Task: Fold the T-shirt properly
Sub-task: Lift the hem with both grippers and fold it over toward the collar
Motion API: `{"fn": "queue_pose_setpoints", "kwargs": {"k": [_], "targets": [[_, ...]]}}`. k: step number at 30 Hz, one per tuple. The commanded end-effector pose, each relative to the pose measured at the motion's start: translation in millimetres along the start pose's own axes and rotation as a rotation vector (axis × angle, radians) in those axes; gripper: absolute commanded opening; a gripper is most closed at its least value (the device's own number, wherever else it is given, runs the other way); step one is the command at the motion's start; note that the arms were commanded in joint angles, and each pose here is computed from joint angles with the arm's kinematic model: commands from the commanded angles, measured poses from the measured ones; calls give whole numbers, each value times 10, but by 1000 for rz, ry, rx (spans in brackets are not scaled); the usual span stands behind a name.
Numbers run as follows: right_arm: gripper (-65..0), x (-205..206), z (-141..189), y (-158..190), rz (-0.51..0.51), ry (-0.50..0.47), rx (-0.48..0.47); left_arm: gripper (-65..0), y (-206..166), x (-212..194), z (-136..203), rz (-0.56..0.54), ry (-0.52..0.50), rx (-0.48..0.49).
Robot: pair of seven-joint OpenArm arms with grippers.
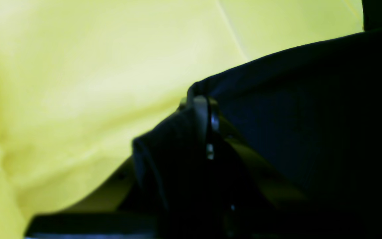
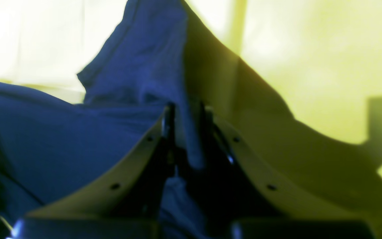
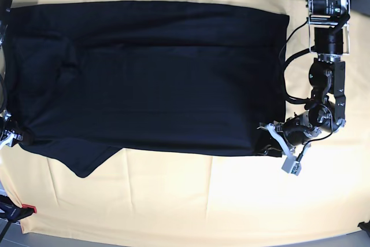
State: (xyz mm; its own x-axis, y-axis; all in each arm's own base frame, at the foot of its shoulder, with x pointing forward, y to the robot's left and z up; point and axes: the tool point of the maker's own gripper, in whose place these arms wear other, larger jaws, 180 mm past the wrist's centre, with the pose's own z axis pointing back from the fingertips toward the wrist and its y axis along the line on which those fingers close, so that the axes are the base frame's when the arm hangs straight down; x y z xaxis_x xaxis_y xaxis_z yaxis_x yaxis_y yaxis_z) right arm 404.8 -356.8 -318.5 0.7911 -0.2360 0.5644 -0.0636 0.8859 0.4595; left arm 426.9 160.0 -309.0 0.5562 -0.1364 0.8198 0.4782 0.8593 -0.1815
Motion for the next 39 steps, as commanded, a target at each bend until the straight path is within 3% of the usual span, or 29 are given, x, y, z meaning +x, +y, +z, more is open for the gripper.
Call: {"fn": "queue_pose_setpoints", "kwargs": {"k": [1,6,14,20,26,31,39], "targets": [[-650,291,164,-19,25,-87,-16,-650,119,287,83,-38,-69,43],[-650,365,60,16,44,-135,-25,-650,204,402,104,-91,-131,91],[-650,430,-204,5,171,-180,-123,-650,284,523,125,-143,-206,135],[-650,633,-149,65,227,-218,-143,-650,512,617,81,-93,-259,155],[-650,818,-91,146,236,-249,-134,-650,432,845,58,-97,-294,40],[-650,652,-137,182,187,-177,-92,-650,139,711,40,-106,-217,-129],[-650,426,-161,111,172,-114,-94,-650,89,546,102,-12,-175,-194]]}}
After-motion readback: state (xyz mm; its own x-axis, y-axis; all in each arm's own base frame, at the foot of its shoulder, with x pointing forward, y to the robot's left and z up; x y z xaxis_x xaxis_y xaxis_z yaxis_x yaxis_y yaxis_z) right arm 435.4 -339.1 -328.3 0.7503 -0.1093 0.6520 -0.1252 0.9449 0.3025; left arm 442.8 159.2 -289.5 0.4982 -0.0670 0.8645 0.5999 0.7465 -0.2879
